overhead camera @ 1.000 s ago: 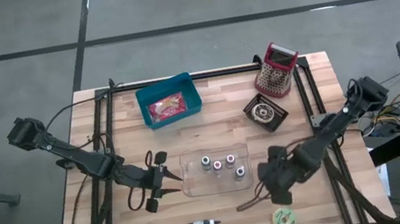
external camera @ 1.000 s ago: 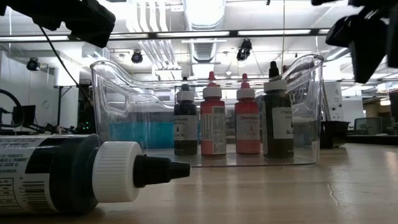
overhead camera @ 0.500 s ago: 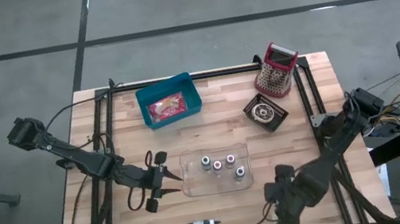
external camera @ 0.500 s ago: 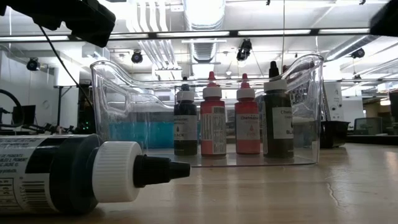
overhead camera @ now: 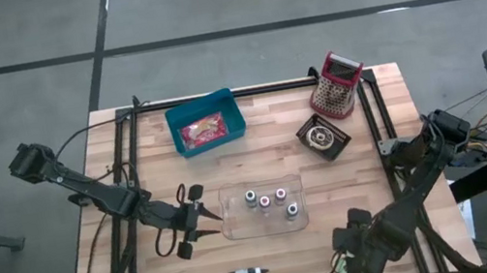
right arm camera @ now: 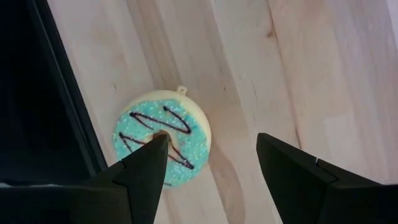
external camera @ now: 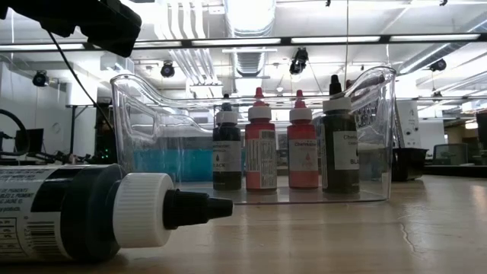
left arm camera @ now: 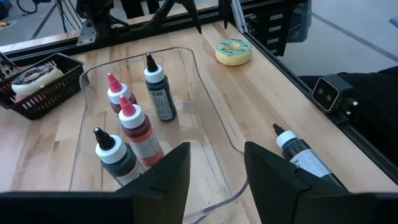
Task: Pick & Place Food Item
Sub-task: Put the green donut into the black bin
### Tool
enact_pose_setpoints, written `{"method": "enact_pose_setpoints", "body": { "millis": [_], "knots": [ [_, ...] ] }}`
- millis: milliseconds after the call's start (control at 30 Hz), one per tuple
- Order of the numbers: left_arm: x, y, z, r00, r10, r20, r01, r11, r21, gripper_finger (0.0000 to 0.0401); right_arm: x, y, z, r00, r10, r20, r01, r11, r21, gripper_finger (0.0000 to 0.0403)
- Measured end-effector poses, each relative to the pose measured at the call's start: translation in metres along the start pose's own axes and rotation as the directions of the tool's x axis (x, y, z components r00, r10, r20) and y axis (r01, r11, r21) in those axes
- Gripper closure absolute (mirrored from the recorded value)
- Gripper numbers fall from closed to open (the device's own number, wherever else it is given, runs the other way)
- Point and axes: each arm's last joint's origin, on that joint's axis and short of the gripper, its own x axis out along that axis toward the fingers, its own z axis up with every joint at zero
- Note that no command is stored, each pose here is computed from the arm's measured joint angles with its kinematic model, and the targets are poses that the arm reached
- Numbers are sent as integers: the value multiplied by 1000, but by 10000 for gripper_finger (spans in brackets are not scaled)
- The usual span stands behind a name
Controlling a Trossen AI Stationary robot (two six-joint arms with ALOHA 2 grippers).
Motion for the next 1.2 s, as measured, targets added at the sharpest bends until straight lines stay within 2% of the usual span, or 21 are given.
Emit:
{"method": "enact_pose_setpoints", "body": {
  "millis": [467, 733, 1200],
  "knots": [
    [0, 0, 0, 1000, -3, 0, 3, 1000, 12, 245, 1, 6, -6, 997, 67, -35, -65, 996, 59, 163],
    [0, 0, 0, 1000, -3, 0, 3, 1000, 22, 245, 7, 3, -10, 992, 79, -99, -64, 987, 150, 163],
    [0, 0, 0, 1000, -3, 1, 3, 1000, 27, 245, 33, -7, -18, 989, 115, -96, -98, 982, 158, 163]
  ]
}}
